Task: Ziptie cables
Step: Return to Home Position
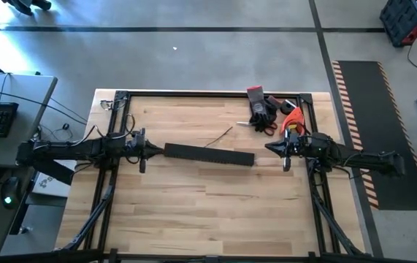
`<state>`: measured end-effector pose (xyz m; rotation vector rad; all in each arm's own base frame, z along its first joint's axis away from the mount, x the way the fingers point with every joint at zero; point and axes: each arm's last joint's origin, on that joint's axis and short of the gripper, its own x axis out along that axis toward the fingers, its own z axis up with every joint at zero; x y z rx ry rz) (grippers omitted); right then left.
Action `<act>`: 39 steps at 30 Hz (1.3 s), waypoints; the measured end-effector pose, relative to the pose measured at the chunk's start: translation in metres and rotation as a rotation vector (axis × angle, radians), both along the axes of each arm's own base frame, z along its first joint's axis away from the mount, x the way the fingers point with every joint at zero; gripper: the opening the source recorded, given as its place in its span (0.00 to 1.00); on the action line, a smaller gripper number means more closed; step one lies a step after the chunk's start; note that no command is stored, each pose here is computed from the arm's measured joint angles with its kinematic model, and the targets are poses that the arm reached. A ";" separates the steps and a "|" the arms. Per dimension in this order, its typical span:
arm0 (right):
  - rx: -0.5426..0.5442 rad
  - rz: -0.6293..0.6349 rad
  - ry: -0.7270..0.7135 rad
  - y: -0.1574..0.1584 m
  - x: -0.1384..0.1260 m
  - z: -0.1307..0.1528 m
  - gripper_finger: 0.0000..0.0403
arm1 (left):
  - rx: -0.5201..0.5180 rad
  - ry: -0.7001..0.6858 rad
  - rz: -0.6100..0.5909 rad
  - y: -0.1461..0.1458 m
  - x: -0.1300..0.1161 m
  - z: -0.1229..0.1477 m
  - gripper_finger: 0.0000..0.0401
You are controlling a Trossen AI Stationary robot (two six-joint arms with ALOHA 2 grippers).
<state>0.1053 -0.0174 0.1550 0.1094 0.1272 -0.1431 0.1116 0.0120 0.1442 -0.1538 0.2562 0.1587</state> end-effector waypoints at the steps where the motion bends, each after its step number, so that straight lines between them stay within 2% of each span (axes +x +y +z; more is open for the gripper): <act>1: 0.000 0.000 0.001 0.000 0.000 0.000 0.00 | -0.001 0.006 0.000 0.000 0.000 -0.001 0.00; 9: -0.004 0.018 -0.003 0.004 0.000 0.000 0.00 | 0.000 0.019 0.000 0.000 0.001 -0.002 0.00; 17: -0.006 0.231 -0.075 0.027 -0.003 0.006 0.00 | 0.005 0.015 0.016 0.001 0.001 -0.001 0.00; 20: -0.004 0.265 -0.070 0.030 -0.003 0.006 0.00 | 0.005 0.016 0.016 0.001 0.001 -0.001 0.00; 39: -0.004 0.276 -0.065 0.031 -0.003 0.006 0.00 | 0.006 0.016 0.018 0.001 0.001 -0.001 0.00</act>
